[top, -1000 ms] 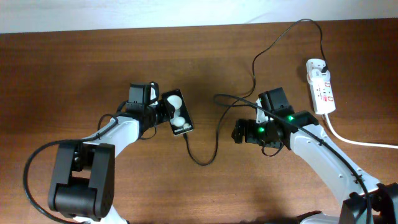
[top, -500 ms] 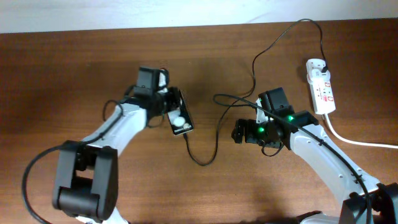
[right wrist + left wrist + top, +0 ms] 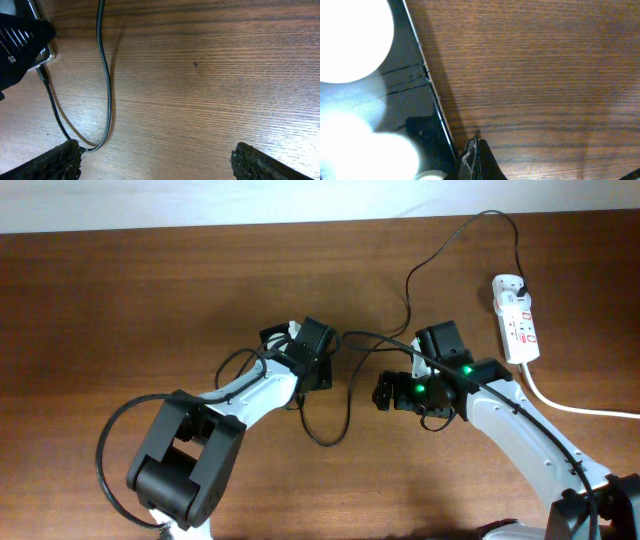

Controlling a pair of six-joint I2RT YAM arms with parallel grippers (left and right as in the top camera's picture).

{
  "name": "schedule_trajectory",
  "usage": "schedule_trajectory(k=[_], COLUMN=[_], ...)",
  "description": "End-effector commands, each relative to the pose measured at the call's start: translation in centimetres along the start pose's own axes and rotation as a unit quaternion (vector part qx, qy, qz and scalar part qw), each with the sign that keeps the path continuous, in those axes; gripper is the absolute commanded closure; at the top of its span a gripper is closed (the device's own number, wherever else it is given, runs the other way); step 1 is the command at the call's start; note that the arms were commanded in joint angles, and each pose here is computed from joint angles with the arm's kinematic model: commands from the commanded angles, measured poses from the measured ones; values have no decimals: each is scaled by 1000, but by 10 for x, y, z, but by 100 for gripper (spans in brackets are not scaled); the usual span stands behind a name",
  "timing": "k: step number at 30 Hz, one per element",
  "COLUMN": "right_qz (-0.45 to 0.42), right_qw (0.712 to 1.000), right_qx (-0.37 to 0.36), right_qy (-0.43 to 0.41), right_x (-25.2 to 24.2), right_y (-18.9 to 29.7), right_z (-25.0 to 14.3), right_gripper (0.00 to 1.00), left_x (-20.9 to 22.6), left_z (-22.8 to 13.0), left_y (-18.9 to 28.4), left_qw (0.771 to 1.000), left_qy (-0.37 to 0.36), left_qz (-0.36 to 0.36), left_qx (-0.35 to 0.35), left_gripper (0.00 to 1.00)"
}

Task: Plug charger to phone and switch on socket
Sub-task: 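Lower the phone with the left gripper and lay it flat on the table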

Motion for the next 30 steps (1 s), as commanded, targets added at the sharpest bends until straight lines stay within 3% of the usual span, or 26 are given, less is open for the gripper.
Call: schedule_trajectory(k=[1, 11, 17, 23, 30], right_qz=[4, 4, 4, 4, 4], right_qw=[1000, 1000, 1000, 1000, 1000], right_qx=[-4, -2, -2, -2, -2], right_qy=[5, 4, 4, 4, 4], right_x=[1, 1, 1, 1, 1], right_y=[2, 2, 2, 2, 2], right_z=[1, 0, 0, 0, 0], right_gripper=[1, 1, 1, 1, 1], left_x=[7, 7, -17, 58, 115], left_z=[-7, 4, 63, 105, 89], left_y=[-6, 4, 54, 57, 24], left_qw=[999, 998, 998, 988, 981], left_qy=[-10, -18, -2, 79, 122], left_qz=[25, 55, 15, 96, 141], left_qx=[17, 10, -58, -95, -60], left_gripper=[100, 100, 100, 100, 100])
Point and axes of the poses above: each gripper's point midway between its finger pads, its own y axis back along the fingers, its own x axis along the line the jaws close on, z = x × y, the point moved 8 cm from there along y, back along the fingers, and after that the axes turned 7 degrees about y, right-handed, at the moved point
